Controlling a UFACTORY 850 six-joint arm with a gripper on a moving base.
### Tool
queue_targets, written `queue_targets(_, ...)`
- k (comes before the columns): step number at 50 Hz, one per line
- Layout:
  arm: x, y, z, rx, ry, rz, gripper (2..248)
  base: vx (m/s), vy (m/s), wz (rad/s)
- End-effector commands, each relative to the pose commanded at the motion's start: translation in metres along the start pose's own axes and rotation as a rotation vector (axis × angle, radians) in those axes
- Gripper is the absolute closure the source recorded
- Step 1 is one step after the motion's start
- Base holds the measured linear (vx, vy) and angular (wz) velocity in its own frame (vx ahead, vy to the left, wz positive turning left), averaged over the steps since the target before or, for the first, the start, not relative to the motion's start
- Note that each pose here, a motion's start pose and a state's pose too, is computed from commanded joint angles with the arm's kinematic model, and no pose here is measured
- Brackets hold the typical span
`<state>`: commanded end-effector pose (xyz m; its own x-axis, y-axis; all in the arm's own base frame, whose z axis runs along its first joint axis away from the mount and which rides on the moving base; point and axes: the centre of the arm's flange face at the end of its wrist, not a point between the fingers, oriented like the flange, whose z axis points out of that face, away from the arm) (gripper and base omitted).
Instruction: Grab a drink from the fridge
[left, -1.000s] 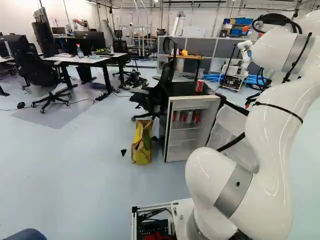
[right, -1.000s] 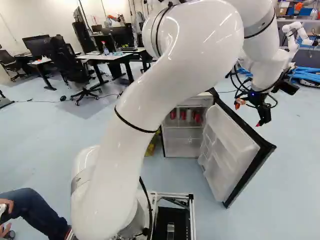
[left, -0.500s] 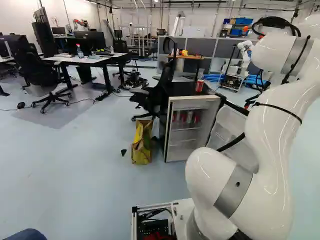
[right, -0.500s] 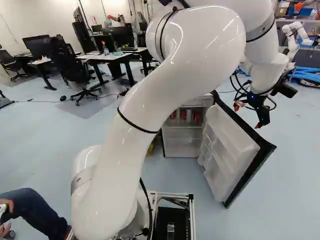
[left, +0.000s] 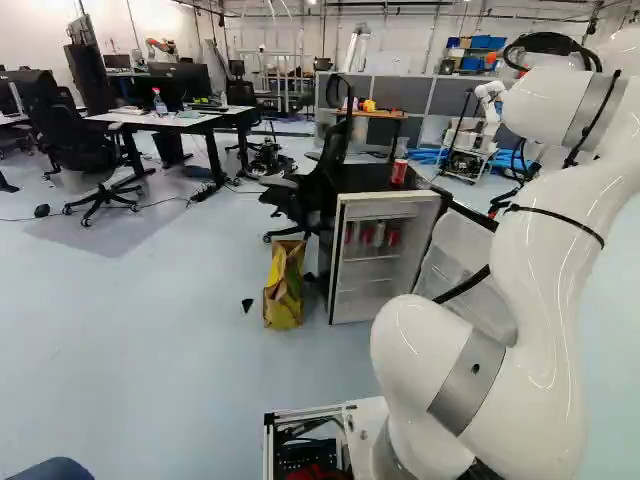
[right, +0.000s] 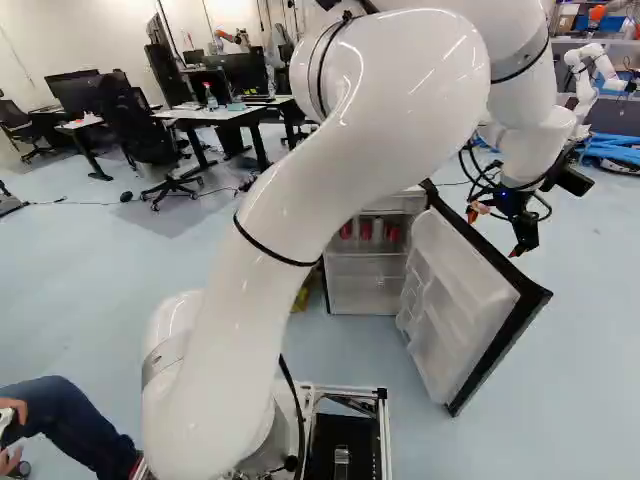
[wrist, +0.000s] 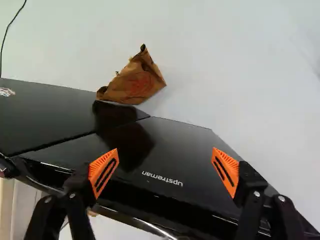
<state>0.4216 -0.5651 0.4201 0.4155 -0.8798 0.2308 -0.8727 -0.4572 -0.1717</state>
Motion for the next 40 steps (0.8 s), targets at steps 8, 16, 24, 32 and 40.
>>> queue_targets(8, -0.004, 0.002, -0.001, -0.001, -0.005, 0.002, 3, 0.000, 0.000, 0.000)
queue_targets(16, -0.008, 0.004, -0.003, -0.003, -0.010, 0.005, 3, 0.000, 0.000, 0.000)
queue_targets(24, -0.012, 0.006, -0.005, -0.004, -0.015, 0.008, 3, 0.000, 0.000, 0.000)
queue_targets(32, -0.016, 0.008, -0.006, -0.006, -0.020, 0.012, 3, 0.000, 0.000, 0.000)
queue_targets(40, -0.021, 0.010, -0.008, -0.007, -0.026, 0.014, 3, 0.000, 0.000, 0.000)
